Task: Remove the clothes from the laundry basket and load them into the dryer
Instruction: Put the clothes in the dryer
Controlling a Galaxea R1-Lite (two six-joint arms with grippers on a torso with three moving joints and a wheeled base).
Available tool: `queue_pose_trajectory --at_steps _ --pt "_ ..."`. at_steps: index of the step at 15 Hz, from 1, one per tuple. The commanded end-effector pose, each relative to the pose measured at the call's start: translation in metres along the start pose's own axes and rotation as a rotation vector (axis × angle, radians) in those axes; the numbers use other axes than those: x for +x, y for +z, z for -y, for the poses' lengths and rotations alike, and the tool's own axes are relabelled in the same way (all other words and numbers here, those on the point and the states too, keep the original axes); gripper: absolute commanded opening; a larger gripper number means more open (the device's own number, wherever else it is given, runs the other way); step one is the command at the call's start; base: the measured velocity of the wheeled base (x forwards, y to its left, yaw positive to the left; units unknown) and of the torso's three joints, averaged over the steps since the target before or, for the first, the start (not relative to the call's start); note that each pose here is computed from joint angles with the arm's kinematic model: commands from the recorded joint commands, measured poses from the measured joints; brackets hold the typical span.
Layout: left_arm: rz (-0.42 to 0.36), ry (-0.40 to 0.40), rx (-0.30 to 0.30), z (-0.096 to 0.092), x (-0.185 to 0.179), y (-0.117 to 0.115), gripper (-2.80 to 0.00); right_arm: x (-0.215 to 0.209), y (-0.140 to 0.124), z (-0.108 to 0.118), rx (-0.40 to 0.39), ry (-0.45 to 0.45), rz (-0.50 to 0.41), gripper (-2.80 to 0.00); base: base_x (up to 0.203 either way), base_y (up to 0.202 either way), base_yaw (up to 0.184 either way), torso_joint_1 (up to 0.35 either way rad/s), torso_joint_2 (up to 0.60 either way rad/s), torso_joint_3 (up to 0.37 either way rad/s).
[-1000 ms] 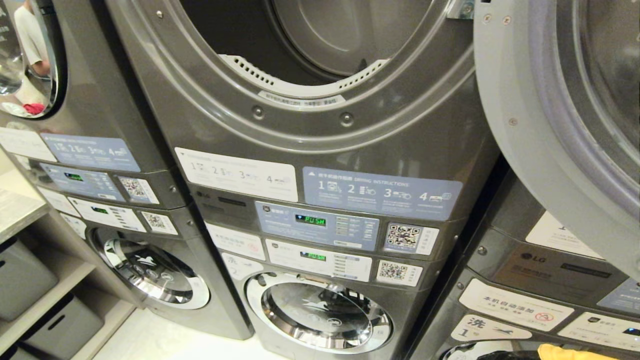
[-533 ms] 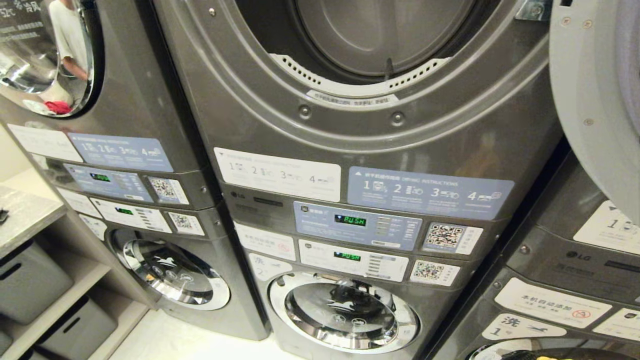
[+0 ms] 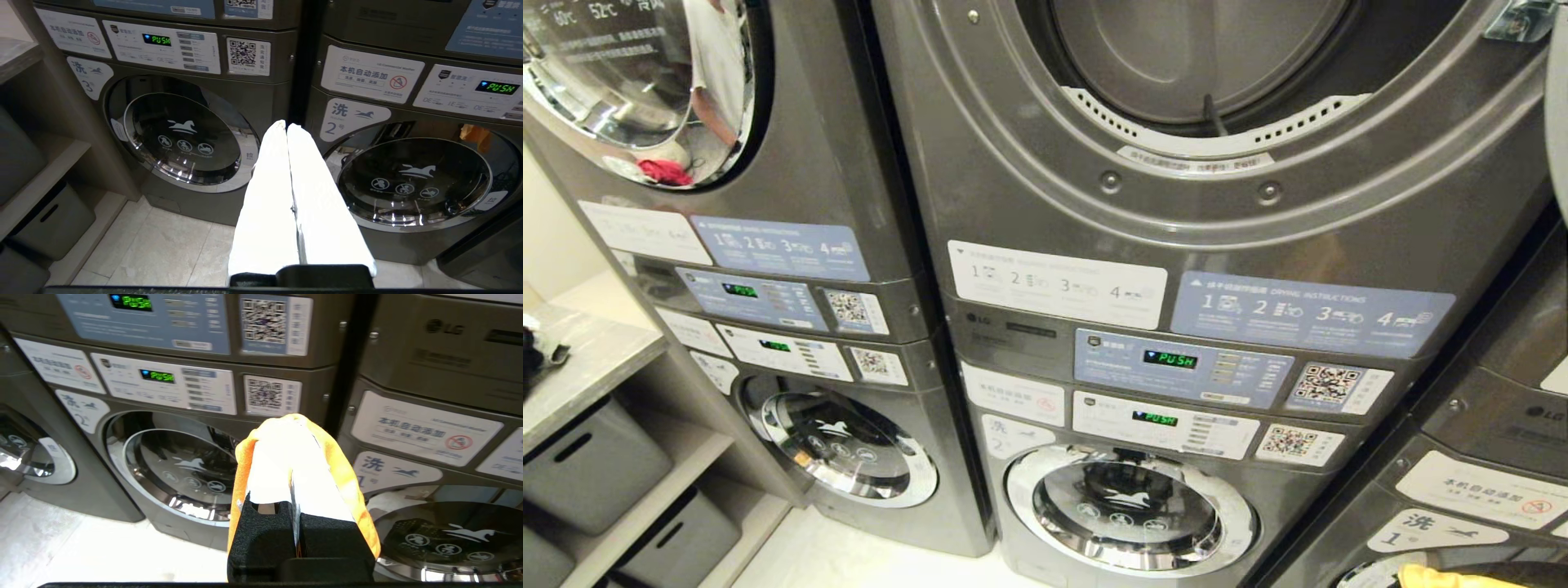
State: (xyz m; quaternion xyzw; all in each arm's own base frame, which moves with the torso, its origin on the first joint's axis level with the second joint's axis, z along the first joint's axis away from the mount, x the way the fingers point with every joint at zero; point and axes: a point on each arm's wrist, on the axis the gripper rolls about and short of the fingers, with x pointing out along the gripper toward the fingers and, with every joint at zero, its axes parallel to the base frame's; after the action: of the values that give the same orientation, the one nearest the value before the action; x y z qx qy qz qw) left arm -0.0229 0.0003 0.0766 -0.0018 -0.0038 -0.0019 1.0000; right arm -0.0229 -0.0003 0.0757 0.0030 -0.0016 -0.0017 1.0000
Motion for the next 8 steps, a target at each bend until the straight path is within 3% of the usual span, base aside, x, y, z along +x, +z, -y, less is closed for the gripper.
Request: queue_pose_trajectory --at_steps 1,5,8 --pt "-0.001 0.001 0.001 0.0000 0.0001 0.0000 -2.80 -0.0001 0.0001 0.0000 0.000 0.000 0.001 -2.80 0.000 0.193 -0.002 0.002 0.00 0.006" --pt "-0.001 0.000 0.001 0.0000 0.0001 0.0000 -2.80 -0.0001 0.0001 0.0000 0.000 0.000 0.001 -2.80 0.000 0.193 -0.001 0.003 0.00 0.006" --pt "0.000 0.001 0.000 0.0000 0.0000 0.0004 -2.80 -0.0001 0.0001 0.0000 0.000 0.000 0.001 -2.80 0.000 0.068 -0.001 0.000 0.00 0.002"
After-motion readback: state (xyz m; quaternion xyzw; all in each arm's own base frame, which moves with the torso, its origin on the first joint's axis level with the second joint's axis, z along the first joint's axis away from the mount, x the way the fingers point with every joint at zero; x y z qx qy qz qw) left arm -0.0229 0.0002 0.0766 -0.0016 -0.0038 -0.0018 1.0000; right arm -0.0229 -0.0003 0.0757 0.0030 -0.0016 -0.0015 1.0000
